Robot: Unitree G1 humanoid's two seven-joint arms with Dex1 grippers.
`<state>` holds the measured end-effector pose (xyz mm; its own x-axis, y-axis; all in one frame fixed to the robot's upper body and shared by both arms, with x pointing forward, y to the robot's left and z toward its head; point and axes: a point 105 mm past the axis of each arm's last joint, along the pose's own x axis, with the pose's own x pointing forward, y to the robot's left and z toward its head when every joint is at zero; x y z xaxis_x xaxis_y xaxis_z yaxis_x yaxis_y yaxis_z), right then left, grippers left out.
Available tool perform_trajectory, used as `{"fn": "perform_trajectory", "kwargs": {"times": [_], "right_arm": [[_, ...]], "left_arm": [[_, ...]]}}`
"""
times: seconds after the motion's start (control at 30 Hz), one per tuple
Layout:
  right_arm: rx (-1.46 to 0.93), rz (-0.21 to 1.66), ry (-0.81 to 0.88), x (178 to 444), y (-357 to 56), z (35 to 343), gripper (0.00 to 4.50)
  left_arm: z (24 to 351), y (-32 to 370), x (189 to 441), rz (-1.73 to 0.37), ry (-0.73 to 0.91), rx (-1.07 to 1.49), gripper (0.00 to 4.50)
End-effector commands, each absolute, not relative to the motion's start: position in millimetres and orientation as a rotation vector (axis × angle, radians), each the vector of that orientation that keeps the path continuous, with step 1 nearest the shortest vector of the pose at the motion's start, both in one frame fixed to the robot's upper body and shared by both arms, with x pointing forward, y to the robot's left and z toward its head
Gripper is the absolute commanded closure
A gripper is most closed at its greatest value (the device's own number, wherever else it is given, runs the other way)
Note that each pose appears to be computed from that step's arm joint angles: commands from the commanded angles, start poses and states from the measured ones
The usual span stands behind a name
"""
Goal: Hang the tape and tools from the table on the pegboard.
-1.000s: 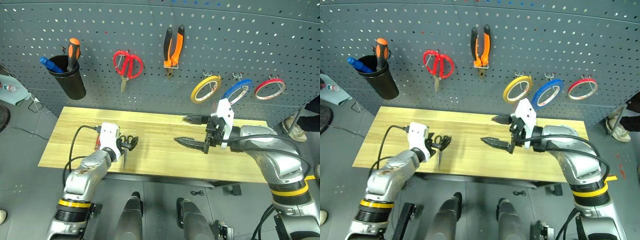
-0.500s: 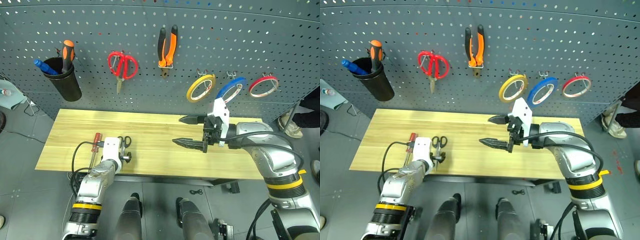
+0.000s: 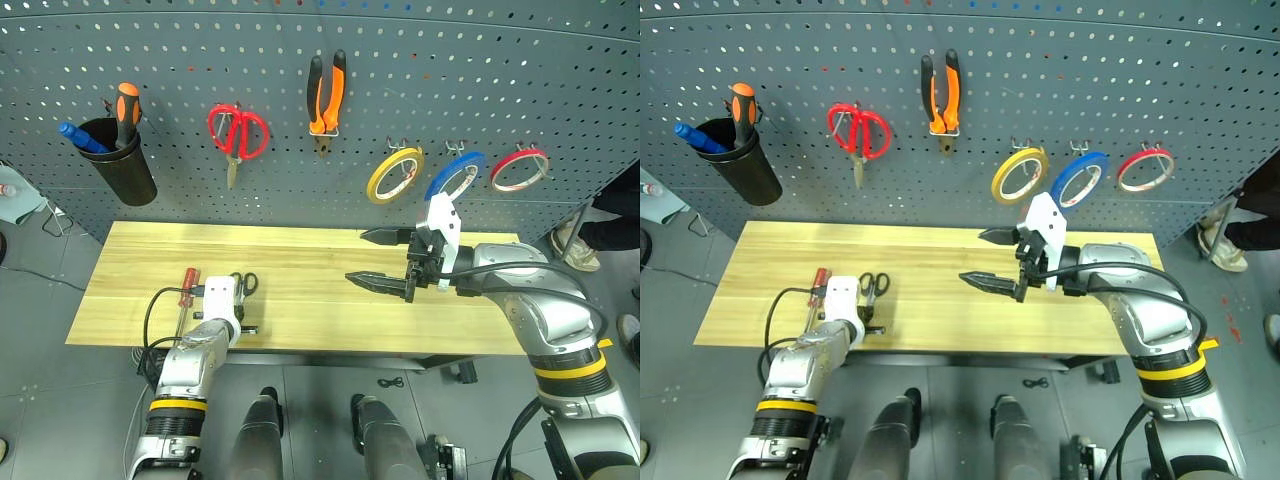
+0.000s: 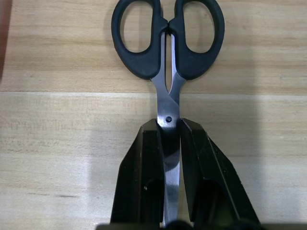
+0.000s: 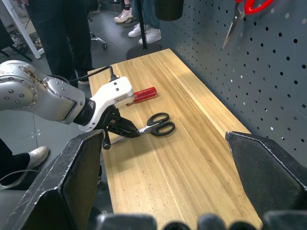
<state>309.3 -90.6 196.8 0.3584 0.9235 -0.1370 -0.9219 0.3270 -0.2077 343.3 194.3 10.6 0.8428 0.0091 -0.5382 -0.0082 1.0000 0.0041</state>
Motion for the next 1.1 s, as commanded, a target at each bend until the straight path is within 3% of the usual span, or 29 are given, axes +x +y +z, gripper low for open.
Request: {"fn": "perform_trajectory", "kwargs": {"times": [0.03, 0.2, 0.33, 0.53, 0.67, 0.83, 1.1], "right_arm": [[-0.292, 1.205, -0.068, 305, -92, 209, 0.00], [-0.317, 1.191, -0.143, 299, -93, 218, 0.00], [-0.343, 1.176, -0.320, 281, -92, 248, 0.00], [-0.307, 1.130, -0.473, 273, -88, 287, 0.00], [-0.259, 1.108, -0.548, 277, -82, 315, 0.00], [-0.249, 1.088, -0.594, 281, -76, 329, 0.00], [-0.279, 1.062, -0.579, 288, -78, 326, 0.00]], "left_arm": [[8, 189, 337, -0.004, 0.578, -0.004, 4.43], [57, 169, 343, -0.098, 0.323, 0.093, 4.43], [107, 149, 323, -0.203, 0.063, 0.195, 4.43], [157, 146, 301, -0.150, -0.217, 0.251, 4.43], [201, 145, 308, -0.084, -0.389, 0.253, 4.43], [223, 145, 317, -0.051, -0.456, 0.245, 4.43], [228, 151, 326, -0.005, -0.449, 0.238, 4.43]]}}
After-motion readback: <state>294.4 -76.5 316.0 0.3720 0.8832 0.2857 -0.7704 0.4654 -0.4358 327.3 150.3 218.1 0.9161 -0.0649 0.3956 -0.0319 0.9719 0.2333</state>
